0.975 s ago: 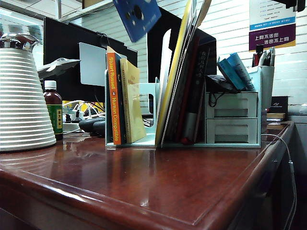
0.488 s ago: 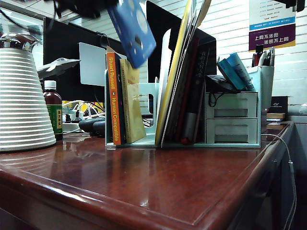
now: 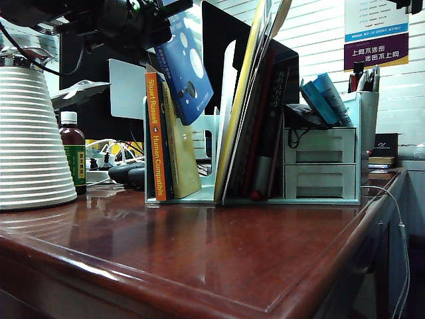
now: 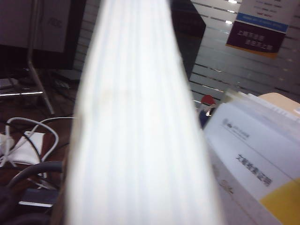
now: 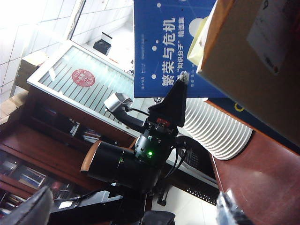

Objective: Pick up the blue book and put it on the bookshelf.

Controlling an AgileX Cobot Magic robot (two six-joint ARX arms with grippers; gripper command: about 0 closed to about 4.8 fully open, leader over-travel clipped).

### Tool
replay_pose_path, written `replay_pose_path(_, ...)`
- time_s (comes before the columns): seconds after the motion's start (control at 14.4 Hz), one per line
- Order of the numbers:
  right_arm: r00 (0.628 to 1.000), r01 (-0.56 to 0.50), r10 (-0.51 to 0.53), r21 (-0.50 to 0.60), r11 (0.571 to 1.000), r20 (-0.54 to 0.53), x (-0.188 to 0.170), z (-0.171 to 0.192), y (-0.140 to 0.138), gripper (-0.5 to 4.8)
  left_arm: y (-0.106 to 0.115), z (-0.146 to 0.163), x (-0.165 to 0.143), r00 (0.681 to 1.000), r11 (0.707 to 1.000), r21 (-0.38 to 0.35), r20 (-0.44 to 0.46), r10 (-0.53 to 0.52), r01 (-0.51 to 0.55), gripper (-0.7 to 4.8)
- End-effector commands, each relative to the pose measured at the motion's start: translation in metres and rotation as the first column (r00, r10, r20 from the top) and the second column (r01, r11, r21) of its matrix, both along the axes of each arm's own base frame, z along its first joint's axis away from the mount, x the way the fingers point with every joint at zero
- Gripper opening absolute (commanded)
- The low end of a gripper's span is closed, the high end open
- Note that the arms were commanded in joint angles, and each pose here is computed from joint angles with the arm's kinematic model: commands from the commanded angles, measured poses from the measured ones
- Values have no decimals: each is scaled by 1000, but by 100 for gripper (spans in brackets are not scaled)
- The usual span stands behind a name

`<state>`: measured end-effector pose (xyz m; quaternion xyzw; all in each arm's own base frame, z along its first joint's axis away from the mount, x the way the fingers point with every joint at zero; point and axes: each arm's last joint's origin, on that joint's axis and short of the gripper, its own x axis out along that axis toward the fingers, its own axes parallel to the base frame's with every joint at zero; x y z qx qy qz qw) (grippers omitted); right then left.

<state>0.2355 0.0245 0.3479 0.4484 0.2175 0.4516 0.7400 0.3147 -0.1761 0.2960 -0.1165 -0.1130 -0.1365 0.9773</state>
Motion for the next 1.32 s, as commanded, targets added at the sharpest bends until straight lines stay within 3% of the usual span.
replay_pose_path(0.07,1000,-6,6,-1,1000,19,-1,4,0,479,3,12,-1,997,996,-44,29,75,-73,-6)
replay_pose_path(0.56,1000,-6,6,-1,1000,19,-1,4,0,479,-9,8,2,993,998,54,-115,28,-22,-6)
replay_pose_path(0.77,1000,-6,6,-1,1000,19,-1,4,0,479,-12,16,4,994,998,53,-109,-11,17,2)
replay_pose_path(0.84,1000,-7,7,0,1000,18,-1,4,0,479,-15,9,8,989,999,13,-139,-50,52,127)
replay_pose_path(0.91,1000,-8,8,5,1000,9,-1,4,0,479,-18,4,10,984,996,1,-156,-85,87,201)
replay_pose_path(1.11,1000,-9,8,6,1000,12,-3,5,0,479,-22,-7,15,976,995,-8,-191,-100,101,217)
replay_pose_path(1.32,1000,-7,7,6,1000,14,-3,5,0,479,-21,-1,14,985,995,-24,-138,-102,100,215)
